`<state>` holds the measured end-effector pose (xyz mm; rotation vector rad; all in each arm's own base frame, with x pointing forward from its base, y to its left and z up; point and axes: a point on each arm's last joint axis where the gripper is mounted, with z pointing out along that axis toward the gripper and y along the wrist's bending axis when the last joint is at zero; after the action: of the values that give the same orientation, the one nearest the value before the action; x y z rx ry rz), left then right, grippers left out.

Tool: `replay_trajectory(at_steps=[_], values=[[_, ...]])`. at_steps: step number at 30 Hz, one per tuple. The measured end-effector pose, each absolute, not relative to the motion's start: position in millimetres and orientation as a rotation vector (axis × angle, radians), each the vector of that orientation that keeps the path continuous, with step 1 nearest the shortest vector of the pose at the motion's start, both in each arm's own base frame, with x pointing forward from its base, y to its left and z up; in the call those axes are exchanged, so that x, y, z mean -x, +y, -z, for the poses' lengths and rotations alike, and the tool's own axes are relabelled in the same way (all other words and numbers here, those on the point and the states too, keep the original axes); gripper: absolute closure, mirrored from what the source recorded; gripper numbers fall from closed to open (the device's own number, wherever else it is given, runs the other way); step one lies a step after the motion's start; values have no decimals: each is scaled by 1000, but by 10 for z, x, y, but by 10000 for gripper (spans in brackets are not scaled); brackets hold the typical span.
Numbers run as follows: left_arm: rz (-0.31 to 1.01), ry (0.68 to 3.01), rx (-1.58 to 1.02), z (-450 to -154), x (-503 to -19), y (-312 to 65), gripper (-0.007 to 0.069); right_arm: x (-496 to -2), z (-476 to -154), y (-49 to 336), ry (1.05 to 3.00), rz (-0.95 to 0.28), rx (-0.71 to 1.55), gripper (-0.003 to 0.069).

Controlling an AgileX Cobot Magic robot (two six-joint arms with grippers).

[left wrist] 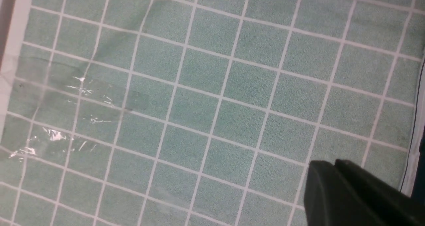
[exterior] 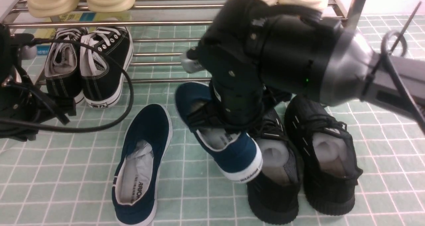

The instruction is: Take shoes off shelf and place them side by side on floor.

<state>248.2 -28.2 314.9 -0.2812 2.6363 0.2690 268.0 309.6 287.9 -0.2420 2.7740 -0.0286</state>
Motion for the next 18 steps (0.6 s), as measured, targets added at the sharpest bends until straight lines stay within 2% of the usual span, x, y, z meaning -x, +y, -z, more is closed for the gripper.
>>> replay_trajectory(at_steps=[5, 9, 18], values=[[-270, 2633, 281, -3155, -2478, -280, 624, -2660, -2813, 3137, 2815, -43, 148, 627], [-275, 2641, 285, -3154, -2468, -277, 624, -2688, -2694, 3250, 2831, -149, 22, 627], [-285, 2652, 289, -3150, -2457, -271, 623, -2692, -2261, 3415, 2966, -159, -152, 604]])
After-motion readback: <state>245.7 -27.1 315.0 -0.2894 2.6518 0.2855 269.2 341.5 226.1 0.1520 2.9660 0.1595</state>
